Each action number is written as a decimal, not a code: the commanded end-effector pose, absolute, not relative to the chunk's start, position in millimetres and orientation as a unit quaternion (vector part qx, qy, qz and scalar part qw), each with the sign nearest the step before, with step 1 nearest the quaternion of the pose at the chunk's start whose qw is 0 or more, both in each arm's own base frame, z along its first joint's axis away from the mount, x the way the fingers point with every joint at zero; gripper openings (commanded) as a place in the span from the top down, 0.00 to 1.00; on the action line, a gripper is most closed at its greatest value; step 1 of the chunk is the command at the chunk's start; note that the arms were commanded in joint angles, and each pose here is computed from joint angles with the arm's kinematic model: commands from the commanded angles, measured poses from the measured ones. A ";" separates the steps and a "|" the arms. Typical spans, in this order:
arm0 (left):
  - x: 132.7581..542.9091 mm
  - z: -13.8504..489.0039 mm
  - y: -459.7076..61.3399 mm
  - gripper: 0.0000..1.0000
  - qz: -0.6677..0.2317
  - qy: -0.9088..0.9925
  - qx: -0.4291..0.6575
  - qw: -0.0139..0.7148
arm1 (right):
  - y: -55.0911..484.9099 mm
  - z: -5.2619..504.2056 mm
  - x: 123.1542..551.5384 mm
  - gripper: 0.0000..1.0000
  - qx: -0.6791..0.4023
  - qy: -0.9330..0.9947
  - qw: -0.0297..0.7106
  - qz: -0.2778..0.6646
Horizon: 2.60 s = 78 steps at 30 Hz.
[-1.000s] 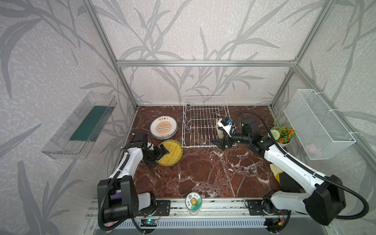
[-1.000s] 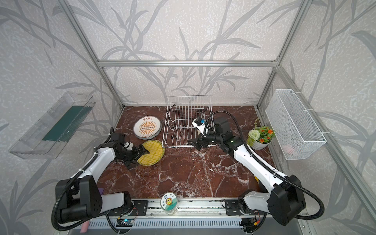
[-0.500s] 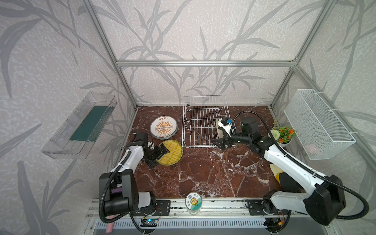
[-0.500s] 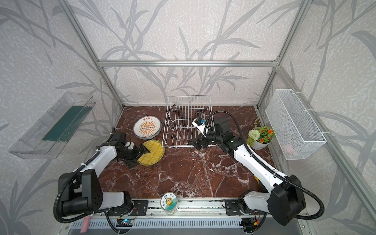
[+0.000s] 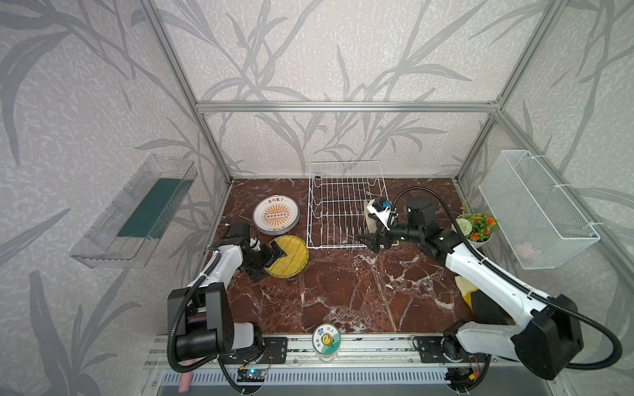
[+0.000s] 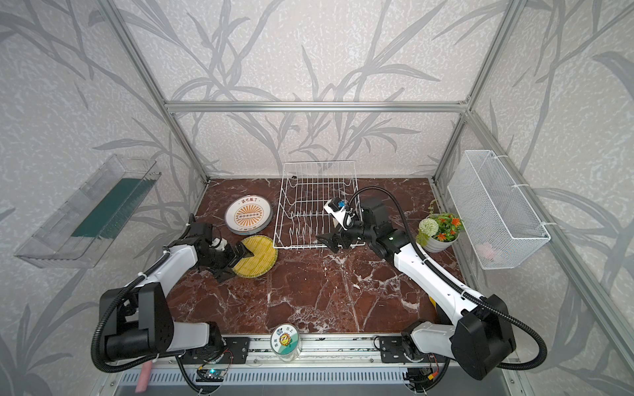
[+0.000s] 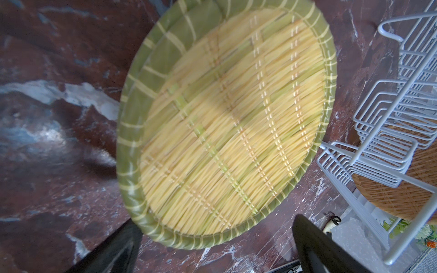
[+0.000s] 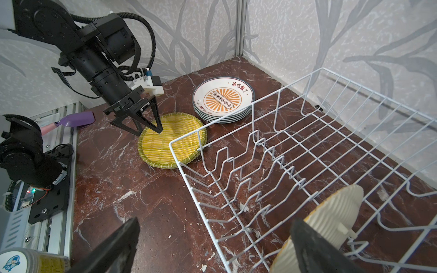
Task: Unload the plates from the dish rack
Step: Move the plates to the middle-left of the table, then pick up a plate from the dish rack.
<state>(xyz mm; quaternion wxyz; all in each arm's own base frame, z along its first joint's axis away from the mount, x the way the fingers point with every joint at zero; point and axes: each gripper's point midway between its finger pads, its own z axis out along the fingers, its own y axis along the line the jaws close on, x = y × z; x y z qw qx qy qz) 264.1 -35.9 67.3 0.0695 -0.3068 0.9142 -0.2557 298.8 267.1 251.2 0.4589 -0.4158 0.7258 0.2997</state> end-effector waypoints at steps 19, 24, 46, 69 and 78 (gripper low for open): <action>298.1 188.3 -25.4 0.01 -0.254 0.904 -0.241 0.246 | 226.7 274.9 347.9 0.02 -0.258 0.860 0.425 0.113; 318.4 212.2 -33.8 0.01 -0.293 0.881 -0.207 0.307 | 231.6 264.5 357.0 0.04 -0.248 0.883 0.394 0.055; 404.9 266.0 -222.5 0.01 -0.398 0.869 0.008 0.294 | 191.5 273.7 326.6 0.01 -0.195 0.850 0.456 0.177; 412.6 173.9 -369.5 0.33 -0.361 0.919 0.041 0.154 | 102.8 235.9 305.5 0.01 -0.075 0.865 0.446 0.215; 403.4 168.6 -374.0 0.49 -0.354 0.924 0.038 0.138 | 103.9 236.9 310.0 0.01 -0.077 0.866 0.444 0.215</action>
